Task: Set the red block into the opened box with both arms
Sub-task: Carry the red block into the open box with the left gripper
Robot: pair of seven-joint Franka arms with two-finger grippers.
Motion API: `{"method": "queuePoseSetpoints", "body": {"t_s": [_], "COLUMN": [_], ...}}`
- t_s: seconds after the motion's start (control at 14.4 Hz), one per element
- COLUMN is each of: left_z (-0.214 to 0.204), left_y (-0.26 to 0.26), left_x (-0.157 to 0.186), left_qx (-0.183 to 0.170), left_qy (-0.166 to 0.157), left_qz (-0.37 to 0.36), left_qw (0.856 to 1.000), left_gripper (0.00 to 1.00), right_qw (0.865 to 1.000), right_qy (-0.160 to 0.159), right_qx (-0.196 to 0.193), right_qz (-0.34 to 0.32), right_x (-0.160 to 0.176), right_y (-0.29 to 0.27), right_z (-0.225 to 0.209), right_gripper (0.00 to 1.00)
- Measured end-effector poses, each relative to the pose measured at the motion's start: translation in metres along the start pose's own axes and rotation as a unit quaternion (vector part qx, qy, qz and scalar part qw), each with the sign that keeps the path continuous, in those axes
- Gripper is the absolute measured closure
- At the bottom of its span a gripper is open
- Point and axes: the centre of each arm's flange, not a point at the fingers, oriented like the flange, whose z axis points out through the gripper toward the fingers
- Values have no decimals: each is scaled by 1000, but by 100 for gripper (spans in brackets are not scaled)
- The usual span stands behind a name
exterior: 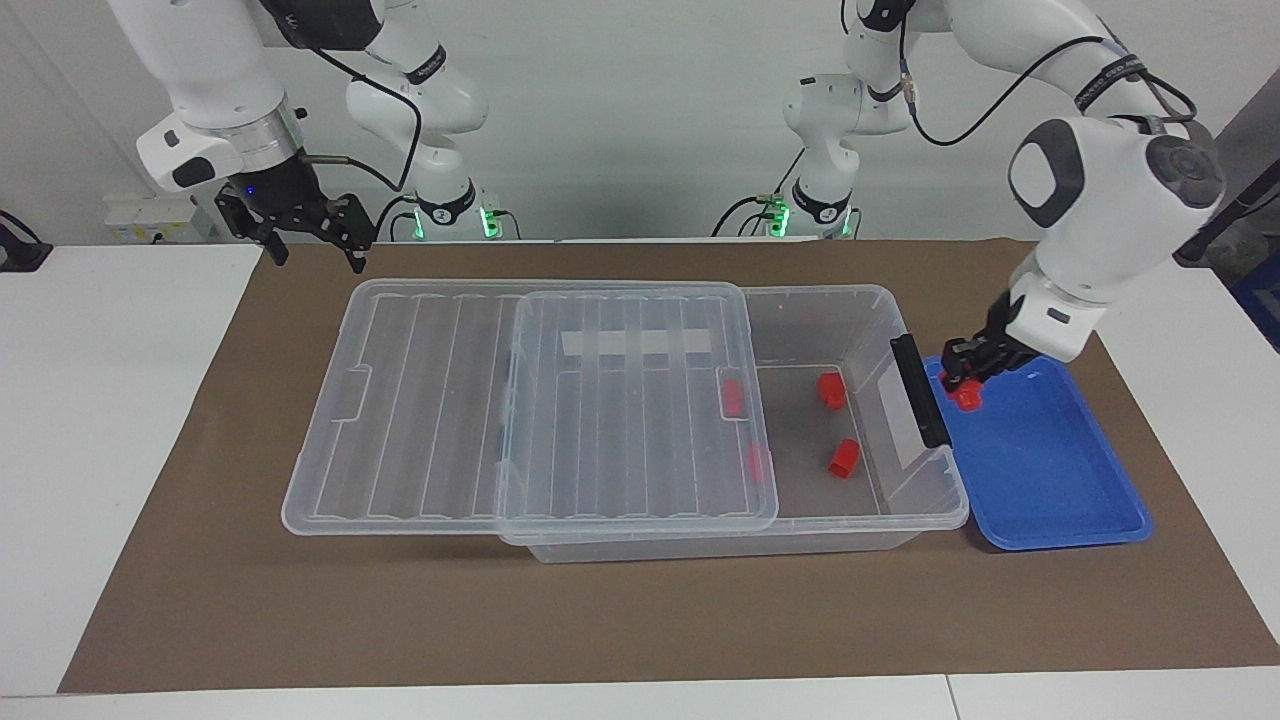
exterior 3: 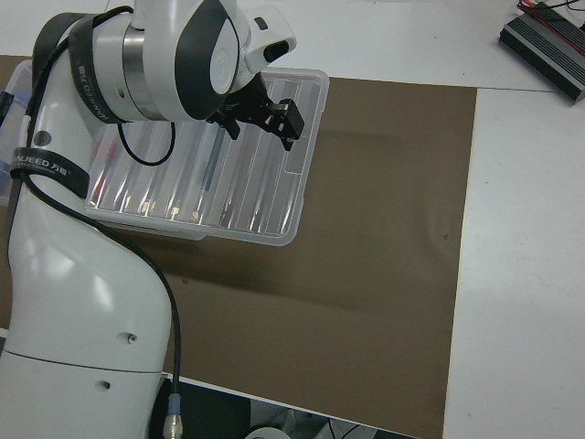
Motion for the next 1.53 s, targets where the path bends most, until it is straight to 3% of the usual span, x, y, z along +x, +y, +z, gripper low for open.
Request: {"method": "queuePoseSetpoints", "body": {"t_s": [0.21,0.35,0.62,0.83,1.11,1.53], "left_z": [4,8,57,105,135,184], "left_y": [78,93,81,72,80,83], "left_x": [-30,-34,-32,-52,-85,-111], "left_qx": [18,22,7,3,22,10], "left_qy": [14,35,67,73,72,99], "left_qz": [-33,-34,-39,-35,-7,-3], "left_qw": [999,999,997,997,997,995], "left_gripper": [66,66,66,66,66,66], "right_qw": [1000,1000,1000,1000,1000,1000], "right_qy": [0,0,0,0,0,0], "right_qx": [0,0,0,0,0,0], "right_qz": [0,0,0,0,0,0], "right_x": [0,0,0,0,0,0], "right_y": [0,0,0,0,0,0], "right_z": [0,0,0,0,0,0], "right_gripper": [0,0,0,0,0,0]}}
